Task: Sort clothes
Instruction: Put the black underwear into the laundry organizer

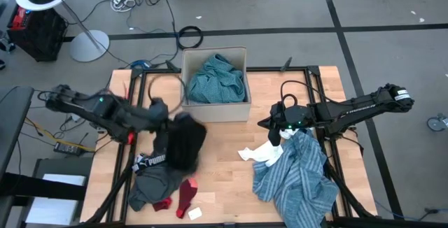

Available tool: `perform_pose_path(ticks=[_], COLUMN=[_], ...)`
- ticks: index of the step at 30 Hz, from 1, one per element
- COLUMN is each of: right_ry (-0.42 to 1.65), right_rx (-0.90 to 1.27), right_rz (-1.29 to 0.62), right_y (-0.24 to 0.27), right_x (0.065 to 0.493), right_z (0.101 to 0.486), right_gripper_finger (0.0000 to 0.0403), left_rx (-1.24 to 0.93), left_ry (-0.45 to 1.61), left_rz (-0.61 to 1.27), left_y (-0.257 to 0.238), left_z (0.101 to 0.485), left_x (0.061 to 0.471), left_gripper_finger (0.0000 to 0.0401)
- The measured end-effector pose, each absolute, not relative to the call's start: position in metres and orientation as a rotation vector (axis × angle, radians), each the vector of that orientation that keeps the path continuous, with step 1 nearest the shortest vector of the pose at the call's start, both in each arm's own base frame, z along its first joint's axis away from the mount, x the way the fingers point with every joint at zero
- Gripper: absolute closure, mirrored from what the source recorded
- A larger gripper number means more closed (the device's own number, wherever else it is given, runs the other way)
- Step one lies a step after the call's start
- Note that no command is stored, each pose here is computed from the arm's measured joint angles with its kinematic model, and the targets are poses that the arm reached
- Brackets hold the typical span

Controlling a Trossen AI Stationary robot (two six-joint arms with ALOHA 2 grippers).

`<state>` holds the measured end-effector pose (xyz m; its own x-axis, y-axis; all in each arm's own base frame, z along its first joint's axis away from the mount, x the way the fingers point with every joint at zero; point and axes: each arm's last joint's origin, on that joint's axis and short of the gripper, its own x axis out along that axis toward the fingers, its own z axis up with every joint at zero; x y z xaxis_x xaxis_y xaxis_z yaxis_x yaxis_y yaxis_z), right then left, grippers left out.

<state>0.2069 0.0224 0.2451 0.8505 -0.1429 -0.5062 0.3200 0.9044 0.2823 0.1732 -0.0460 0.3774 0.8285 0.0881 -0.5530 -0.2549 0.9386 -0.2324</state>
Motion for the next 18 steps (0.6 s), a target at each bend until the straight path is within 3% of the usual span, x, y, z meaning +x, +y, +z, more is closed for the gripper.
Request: perform_pose_path(ticks=[12,18], right_ry=[0.488,0.487], right_rx=[0.355,0.349], right_rz=[-0.245,-0.242], right_y=[0.022,0.022], right_x=[0.208,0.208], right_z=[0.246,0.246], right_gripper_finger=[0.0398,0.0395], left_rx=[0.126,0.184], left_ry=[0.101,0.044], left_rz=[0.473,0.635], left_y=[0.018,0.062], left_z=[0.492,0.516], left_x=[0.213,0.236], left_gripper_finger=[0.0401,0.0401])
